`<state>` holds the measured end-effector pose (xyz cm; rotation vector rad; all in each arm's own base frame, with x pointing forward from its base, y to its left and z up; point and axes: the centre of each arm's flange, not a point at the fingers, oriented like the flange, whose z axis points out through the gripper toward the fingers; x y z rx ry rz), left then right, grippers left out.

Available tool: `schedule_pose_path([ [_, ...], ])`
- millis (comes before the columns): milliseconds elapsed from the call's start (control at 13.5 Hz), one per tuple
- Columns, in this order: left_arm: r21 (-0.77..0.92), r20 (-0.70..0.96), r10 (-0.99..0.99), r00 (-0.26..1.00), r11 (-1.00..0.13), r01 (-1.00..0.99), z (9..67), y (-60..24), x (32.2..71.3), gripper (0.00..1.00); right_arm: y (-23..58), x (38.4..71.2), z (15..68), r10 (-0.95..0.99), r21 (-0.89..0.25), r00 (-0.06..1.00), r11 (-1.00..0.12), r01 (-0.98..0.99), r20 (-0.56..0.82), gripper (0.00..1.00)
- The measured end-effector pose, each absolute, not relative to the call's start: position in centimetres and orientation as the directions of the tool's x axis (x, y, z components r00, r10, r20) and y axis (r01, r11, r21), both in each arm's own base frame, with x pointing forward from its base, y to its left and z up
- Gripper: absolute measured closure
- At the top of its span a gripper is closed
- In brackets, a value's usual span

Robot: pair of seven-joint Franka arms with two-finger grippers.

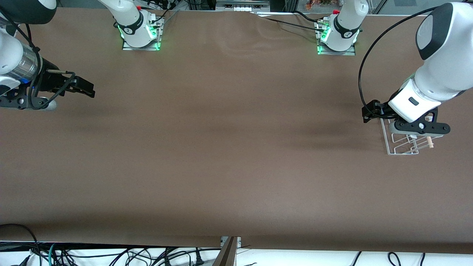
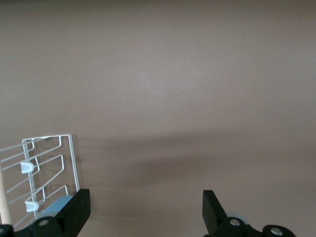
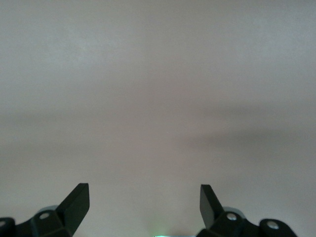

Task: Transfer cup to left arm and place on rack
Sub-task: 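Release the cup on the rack and raise the left gripper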

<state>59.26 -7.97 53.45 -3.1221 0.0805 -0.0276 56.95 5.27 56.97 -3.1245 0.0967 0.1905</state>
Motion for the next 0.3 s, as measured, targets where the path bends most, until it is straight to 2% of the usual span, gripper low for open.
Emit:
schedule_pose_path([
  [297,-0.026,0.024,-0.033,0.999,-0.999,-0.032,53.2,-7.2,55.9,0.00,4.8,57.2,56.4,-0.070,-0.004,0.989,-0.997,-0.071,-0.132,0.01],
])
